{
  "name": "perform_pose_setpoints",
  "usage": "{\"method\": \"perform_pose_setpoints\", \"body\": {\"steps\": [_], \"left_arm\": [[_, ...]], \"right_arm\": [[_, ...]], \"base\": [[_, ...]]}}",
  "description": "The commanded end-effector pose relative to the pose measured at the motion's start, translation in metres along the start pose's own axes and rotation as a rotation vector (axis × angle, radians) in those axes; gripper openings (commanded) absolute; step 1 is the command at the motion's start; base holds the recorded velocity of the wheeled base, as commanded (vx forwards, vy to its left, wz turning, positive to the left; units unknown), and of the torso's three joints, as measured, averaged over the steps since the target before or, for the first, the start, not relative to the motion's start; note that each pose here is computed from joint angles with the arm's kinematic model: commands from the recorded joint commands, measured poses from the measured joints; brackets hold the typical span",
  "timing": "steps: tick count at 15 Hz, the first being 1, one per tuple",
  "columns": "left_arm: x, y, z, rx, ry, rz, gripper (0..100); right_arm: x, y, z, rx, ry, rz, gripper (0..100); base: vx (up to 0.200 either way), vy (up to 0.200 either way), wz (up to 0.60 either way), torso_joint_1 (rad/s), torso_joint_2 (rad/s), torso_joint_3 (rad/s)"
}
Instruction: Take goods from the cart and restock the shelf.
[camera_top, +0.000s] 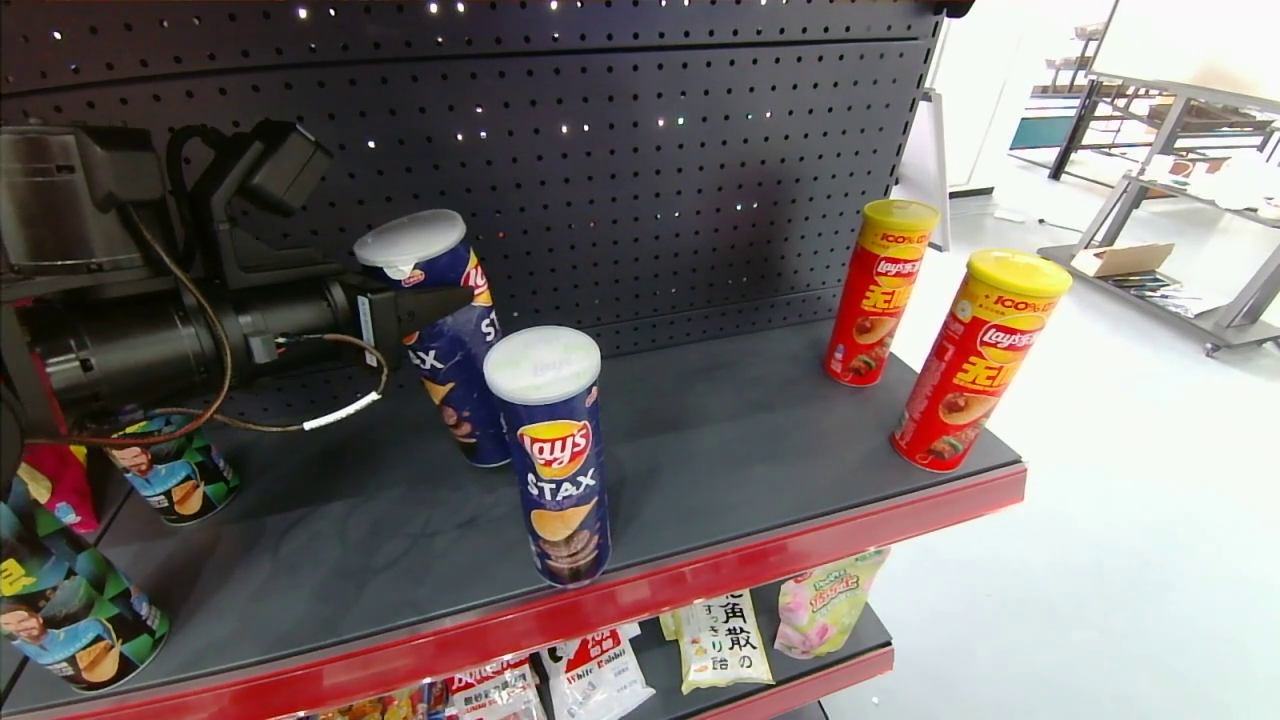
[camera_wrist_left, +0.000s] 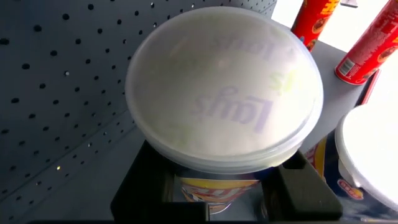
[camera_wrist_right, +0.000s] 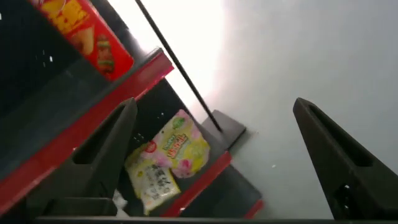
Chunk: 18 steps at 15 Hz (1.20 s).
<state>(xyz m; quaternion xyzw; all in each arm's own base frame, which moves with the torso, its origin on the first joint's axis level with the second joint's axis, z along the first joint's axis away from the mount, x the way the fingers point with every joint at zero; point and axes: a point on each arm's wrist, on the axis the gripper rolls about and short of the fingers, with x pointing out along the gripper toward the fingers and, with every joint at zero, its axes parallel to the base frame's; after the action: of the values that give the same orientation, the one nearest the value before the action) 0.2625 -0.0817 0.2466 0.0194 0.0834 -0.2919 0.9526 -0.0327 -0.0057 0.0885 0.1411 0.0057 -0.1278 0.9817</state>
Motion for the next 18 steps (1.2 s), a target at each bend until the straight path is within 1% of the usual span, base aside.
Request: {"method": "perform_pose_setpoints", "body": {"steps": [1,2,3,4,6,7,9,13,17,18], "left_arm": [[0.0051,-0.0013,0.0016,0.003,-0.002,-0.009,0],[0.0047,-0.0013,0.0029,0.004,-0.006,-0.005,0],[0.0042,-0.0014,0.0037,0.005,-0.009,-0.005,0],[0.0035,-0.002,0.004,0.006,-0.01,-0.007,0],[0.0029,-0.0017,0.0048,0.006,-0.013,-0.005,0],[0.0029,-0.0017,0.0052,0.007,-0.015,-0.005,0],[0.0025,-0.0018,0.0062,0.008,-0.019,-0.003,0],[0.0025,-0.0017,0.008,0.01,-0.025,-0.005,0],[0.0066,-0.0015,0.0052,0.008,-0.013,-0.008,0],[0.0097,-0.006,0.0035,0.009,-0.006,-0.025,0]], "right_arm": [[0.0028,0.0047,-0.0054,-0.216,0.025,0.233,100],[0.0027,0.0055,-0.0056,-0.283,0.022,0.269,100],[0.0026,0.0055,-0.0055,-0.329,0.014,0.272,100],[0.0031,0.0053,-0.0064,-0.338,0.014,0.266,100],[0.0072,0.0048,-0.0121,-0.322,-0.006,0.274,100],[0.0085,0.0051,-0.0146,-0.315,-0.009,0.303,100],[0.0085,0.0051,-0.0148,-0.286,-0.003,0.306,100],[0.0084,0.0052,-0.0144,-0.286,-0.005,0.306,100],[0.0084,0.0052,-0.0144,-0.286,-0.005,0.306,100],[0.0084,0.0052,-0.0144,-0.286,-0.005,0.306,100]], "base": [[0.0,0.0,0.0,0.0,0.0,0.0],[0.0,0.0,0.0,0.0,0.0,0.0],[0.0,0.0,0.0,0.0,0.0,0.0],[0.0,0.0,0.0,0.0,0.0,0.0],[0.0,0.0,0.0,0.0,0.0,0.0],[0.0,0.0,0.0,0.0,0.0,0.0],[0.0,0.0,0.0,0.0,0.0,0.0],[0.0,0.0,0.0,0.0,0.0,0.0],[0.0,0.0,0.0,0.0,0.0,0.0],[0.0,0.0,0.0,0.0,0.0,0.0]]}}
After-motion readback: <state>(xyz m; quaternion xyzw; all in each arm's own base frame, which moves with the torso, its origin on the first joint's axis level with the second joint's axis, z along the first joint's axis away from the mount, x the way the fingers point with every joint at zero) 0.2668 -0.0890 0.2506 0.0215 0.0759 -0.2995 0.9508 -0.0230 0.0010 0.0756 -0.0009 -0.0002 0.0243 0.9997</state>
